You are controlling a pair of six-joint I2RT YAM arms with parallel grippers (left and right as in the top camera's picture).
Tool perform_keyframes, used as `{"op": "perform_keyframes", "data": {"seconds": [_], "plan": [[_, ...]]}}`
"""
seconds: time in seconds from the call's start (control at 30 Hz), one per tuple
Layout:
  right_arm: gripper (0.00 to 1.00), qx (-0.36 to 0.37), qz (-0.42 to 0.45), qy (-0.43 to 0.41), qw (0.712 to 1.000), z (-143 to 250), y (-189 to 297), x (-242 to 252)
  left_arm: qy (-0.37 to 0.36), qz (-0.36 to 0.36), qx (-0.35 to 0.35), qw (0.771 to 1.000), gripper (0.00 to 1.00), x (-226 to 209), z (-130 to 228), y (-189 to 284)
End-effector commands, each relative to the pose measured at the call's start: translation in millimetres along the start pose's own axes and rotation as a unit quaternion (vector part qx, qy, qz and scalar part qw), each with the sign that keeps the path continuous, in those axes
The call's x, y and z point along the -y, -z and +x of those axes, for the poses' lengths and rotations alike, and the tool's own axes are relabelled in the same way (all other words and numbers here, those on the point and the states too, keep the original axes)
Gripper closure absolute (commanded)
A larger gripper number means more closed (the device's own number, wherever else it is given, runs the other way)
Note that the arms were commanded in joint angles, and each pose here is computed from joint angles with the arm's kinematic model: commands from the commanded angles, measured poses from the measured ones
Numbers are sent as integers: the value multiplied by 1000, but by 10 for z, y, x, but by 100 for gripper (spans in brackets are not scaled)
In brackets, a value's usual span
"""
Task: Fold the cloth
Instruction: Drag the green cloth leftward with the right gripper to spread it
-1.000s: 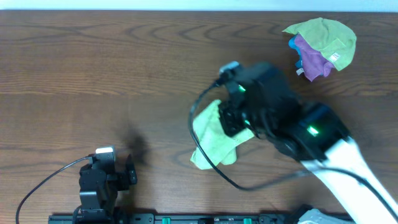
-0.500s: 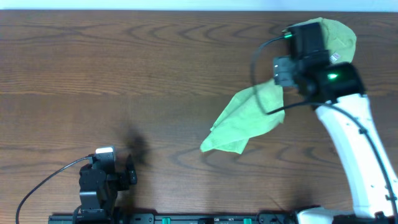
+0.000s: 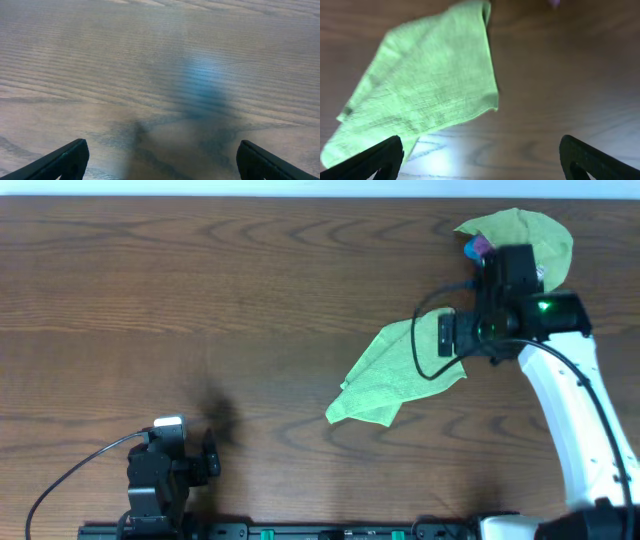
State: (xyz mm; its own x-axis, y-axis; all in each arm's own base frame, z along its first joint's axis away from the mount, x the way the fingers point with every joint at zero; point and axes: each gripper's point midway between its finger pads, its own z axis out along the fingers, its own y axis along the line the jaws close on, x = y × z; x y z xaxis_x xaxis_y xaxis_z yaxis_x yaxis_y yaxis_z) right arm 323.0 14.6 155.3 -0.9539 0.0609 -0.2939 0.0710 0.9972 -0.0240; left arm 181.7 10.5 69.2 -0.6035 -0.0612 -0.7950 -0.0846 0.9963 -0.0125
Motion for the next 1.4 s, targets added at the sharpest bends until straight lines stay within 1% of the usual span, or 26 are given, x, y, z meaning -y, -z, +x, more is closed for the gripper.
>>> {"op": "perform_keyframes", "data": {"seconds": [0.0,0.2,0.27,0.33,0.67,0.87,0.93,1.03,1.1,1.13,1.17,1.2,1.23,1.3,1.37], "plan": [[1,-35,-42,-57,997,199,-241,33,-8,-6,-14,1000,5,-21,100,-43],[8,-49,-119,-116,985,387,-600,57,-8,-6,-14,1000,5,-21,100,-43],[12,-57,-133,-136,980,454,-699,53,-8,-6,-14,1000,5,-21,100,-43],[13,-66,-143,-145,977,527,-803,36,-8,-6,-14,1000,5,-21,100,-43],[18,-81,-144,-171,971,591,-1171,17,-8,-6,-14,1000,5,-21,100,-43],[22,-81,-143,-180,970,541,-1369,19,-8,-6,-14,1000,4,-21,100,-43],[26,-81,-144,-181,970,532,-1401,19,-8,-6,-14,1000,4,-21,100,-43],[35,-78,-144,-184,969,509,-1446,20,-8,-6,-14,1000,5,-21,100,-43],[48,-73,-144,-183,970,483,-1462,22,-8,-6,-14,1000,5,-21,100,-43],[57,-70,-144,-183,970,470,-1466,24,-8,-6,-14,1000,5,-21,100,-43],[67,-66,-145,-182,970,449,-1468,25,-8,-6,-14,1000,5,-21,100,-43],[85,-60,-145,-181,971,420,-1470,28,-8,-6,-14,1000,5,-21,100,-43],[99,-53,-145,-179,972,384,-1464,34,-8,-6,-14,1000,5,-21,100,-43],[99,-41,-154,-162,974,308,-1415,11,-8,-6,-14,1000,5,-21,100,-43],[99,-14,-179,-136,974,150,-1270,-73,-8,-6,-14,1000,5,-21,100,-43]]}}
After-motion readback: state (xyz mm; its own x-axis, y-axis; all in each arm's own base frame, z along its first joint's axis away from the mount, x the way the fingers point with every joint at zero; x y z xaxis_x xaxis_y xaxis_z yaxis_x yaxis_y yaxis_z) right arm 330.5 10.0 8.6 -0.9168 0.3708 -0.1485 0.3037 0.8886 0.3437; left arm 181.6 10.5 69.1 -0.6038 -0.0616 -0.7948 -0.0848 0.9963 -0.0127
